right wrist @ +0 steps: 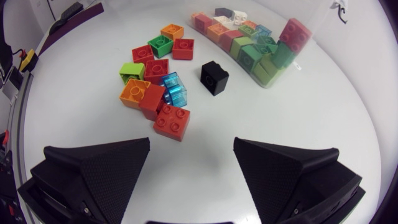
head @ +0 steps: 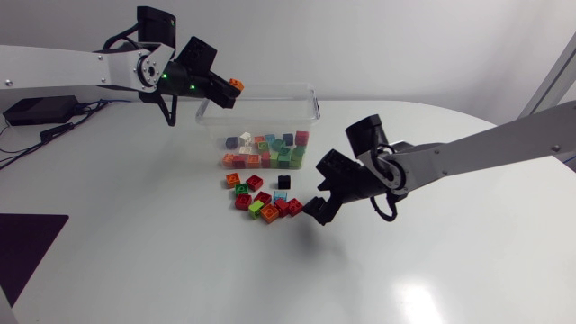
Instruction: Place the duplo bricks in the container
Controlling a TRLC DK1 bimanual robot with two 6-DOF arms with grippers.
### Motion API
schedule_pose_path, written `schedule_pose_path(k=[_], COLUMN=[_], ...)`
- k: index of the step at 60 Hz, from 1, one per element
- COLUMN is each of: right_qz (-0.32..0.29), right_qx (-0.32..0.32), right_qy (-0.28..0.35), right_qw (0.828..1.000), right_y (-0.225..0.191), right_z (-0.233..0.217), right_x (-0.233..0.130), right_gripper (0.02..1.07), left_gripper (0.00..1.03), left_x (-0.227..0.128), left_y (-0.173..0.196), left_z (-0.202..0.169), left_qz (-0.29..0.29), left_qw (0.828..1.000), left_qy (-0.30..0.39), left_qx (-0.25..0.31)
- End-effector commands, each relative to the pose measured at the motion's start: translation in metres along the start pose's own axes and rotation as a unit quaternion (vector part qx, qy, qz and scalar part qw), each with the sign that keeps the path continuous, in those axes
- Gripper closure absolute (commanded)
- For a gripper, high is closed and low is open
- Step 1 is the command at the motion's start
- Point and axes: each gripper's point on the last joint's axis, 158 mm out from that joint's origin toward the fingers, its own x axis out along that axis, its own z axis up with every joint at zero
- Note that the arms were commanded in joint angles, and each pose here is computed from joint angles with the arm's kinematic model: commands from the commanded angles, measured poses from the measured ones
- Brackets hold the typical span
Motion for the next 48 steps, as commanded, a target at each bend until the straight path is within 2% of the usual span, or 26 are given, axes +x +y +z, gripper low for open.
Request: schedule_pose_path(k=[1,4,14,27,39,48], right_qz=[0.004,0.008,-0.002,-0.024,-0.028,-0.032], right_qx=[0.006,0.004,0.003,0.01,0.016,0.016], right_qy=[0.012,0.018,0.04,0.06,0.072,0.076], right_qw=[1.0,1.0,0.999,0.998,0.997,0.996], right_y=[0.007,0.013,0.021,0.016,0.012,0.01], right_z=[0.002,0.003,0.007,0.003,-0.003,-0.006], right_x=[0.012,0.015,0.025,0.041,0.052,0.055], right_gripper=[0.1,0.1,0.1,0.13,0.17,0.33], left_gripper=[0.13,0.05,0.05,0.05,0.05,0.05], left_x=[0.007,0.006,-0.008,-0.054,-0.095,-0.119], left_y=[0.016,0.019,0.027,0.037,0.029,0.012], left_z=[0.0,-0.001,0.001,0.001,-0.003,-0.012], left_qz=[0.017,0.024,0.041,0.065,0.076,0.076], left_qw=[1.0,1.0,0.999,0.998,0.997,0.997], left_qy=[0.0,0.002,0.001,-0.003,-0.009,-0.008], left_qx=[-0.016,-0.017,-0.017,-0.019,-0.01,0.006])
